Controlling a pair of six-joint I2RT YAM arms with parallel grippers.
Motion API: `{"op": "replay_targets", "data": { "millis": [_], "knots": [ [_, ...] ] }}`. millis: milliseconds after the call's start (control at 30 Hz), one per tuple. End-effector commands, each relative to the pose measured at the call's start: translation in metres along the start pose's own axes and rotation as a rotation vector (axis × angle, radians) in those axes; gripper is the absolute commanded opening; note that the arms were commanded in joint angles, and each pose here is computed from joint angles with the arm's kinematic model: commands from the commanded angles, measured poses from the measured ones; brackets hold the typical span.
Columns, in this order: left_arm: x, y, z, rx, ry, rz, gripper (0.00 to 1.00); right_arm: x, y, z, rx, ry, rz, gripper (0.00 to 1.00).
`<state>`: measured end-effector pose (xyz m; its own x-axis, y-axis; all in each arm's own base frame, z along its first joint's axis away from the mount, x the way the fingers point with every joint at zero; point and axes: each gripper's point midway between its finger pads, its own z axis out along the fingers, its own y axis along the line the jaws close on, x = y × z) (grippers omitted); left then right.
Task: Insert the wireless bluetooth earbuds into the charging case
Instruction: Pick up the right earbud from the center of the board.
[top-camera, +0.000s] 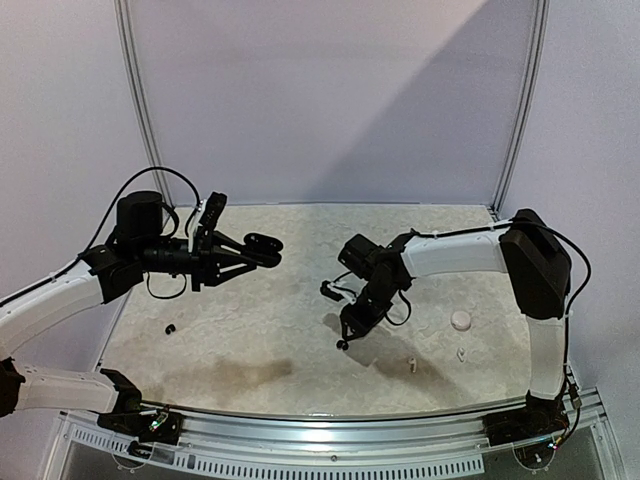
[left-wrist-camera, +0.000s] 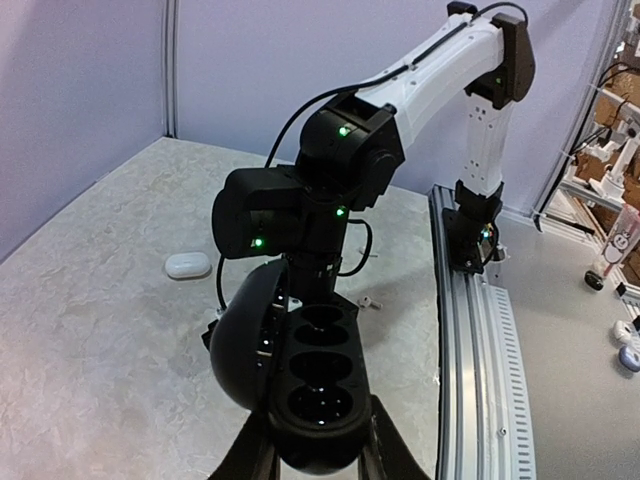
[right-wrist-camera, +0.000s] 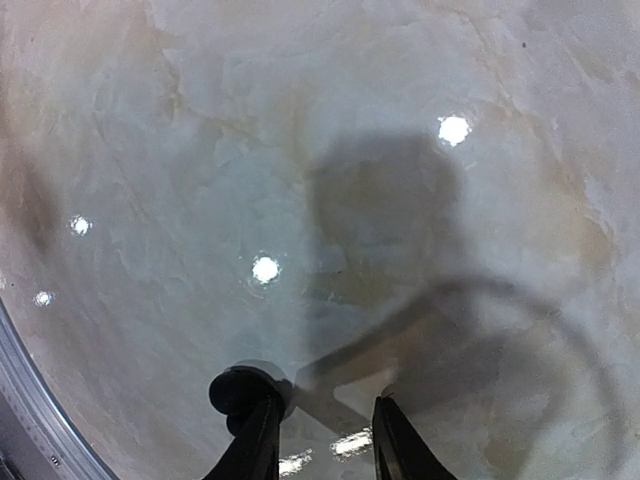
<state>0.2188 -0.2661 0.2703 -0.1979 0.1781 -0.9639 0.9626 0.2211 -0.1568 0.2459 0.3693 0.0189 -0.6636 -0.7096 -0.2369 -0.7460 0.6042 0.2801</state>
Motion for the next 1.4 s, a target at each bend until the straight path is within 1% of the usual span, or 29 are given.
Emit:
{"op": "replay_targets", "data": {
  "millis": [0,233,333,433,600,733,800,1000,1133,1267,1367],
  "knots": [
    [0.000,-0.003,0.000,0.006,0.008,0.024,0.00,0.012,0.007,0.015,-0.031,0.040,-0.010,0.33],
    [0.000,-0.002,0.000,0.003,0.009,0.036,0.00,0.018,0.017,0.018,-0.046,0.065,-0.028,0.32],
    [0.001,-0.002,0.000,0.003,0.012,0.034,0.00,0.019,0.020,0.019,-0.050,0.067,-0.029,0.28],
    [0.001,-0.002,0.000,0.004,0.013,0.037,0.00,0.020,0.025,0.020,-0.066,0.074,-0.028,0.27],
    [0.003,-0.001,0.000,0.002,0.021,0.041,0.00,0.023,0.033,0.021,-0.085,0.081,-0.035,0.16],
    [0.004,-0.001,0.000,0.000,0.025,0.046,0.00,0.023,0.036,0.021,-0.100,0.079,-0.032,0.14],
    [0.004,-0.001,0.000,-0.002,0.028,0.048,0.00,0.024,0.037,0.021,-0.105,0.082,-0.031,0.11],
    [0.004,-0.001,0.000,-0.001,0.031,0.053,0.00,0.027,0.041,0.022,-0.129,0.091,-0.022,0.12],
    [0.005,-0.001,0.000,-0.001,0.033,0.054,0.00,0.029,0.042,0.021,-0.133,0.097,-0.016,0.10],
    [0.005,-0.001,0.000,0.000,0.033,0.058,0.00,0.032,0.042,0.022,-0.134,0.107,-0.008,0.12],
    [0.005,-0.001,0.000,0.001,0.034,0.060,0.00,0.033,0.042,0.022,-0.135,0.105,-0.006,0.07]
  ]
}}
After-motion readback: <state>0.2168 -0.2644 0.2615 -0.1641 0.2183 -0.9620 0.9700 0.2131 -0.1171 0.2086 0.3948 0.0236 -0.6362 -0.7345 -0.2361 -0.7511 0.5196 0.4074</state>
